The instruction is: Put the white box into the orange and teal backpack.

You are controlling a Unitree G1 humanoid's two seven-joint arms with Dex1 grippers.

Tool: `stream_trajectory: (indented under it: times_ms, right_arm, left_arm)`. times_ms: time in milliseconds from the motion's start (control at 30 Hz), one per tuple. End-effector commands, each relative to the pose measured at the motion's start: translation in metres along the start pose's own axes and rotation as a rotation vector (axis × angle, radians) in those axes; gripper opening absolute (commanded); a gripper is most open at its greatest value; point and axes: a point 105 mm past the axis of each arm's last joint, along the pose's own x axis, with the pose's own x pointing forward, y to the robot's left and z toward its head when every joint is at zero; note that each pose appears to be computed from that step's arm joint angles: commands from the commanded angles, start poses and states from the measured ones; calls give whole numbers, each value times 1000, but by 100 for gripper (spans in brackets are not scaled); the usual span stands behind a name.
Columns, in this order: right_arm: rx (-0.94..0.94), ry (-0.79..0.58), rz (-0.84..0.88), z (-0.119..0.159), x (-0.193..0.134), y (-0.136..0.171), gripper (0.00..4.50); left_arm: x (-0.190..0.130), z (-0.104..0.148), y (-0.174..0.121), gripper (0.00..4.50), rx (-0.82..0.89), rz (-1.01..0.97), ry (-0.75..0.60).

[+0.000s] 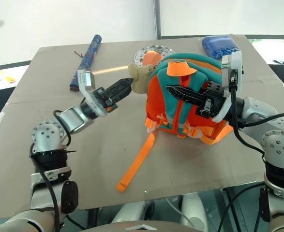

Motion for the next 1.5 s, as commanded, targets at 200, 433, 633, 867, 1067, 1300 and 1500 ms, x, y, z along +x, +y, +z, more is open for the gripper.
stream_trajectory:
  times_ms: [200,433,633,867,1067,1300,1500]
  right_arm:
    - [-60,-42,32,14,2,10,0]
    - [-82,-79,-42,21,1,-2,0]
    - [-109,-155,-215,37,-5,-32,0]
    - [-108,-332,-320,67,-9,-51,0]
    - [-171,-351,-445,79,-15,-69,0]
    - [-179,-341,-485,73,-17,-71,0]
    - [-413,74,-429,7,-12,-55,0]
  left_arm:
    - [15,-7,-14,162,57,-126,54]
    - [11,31,-17,6,155,-113,-148]
    - [-16,88,-20,6,166,-63,-440]
    - [-52,45,36,6,104,170,-349]
    - [-91,-21,80,6,75,417,-195]
    - [-90,-58,94,6,147,542,3]
    - [-53,-33,39,6,378,251,-28]
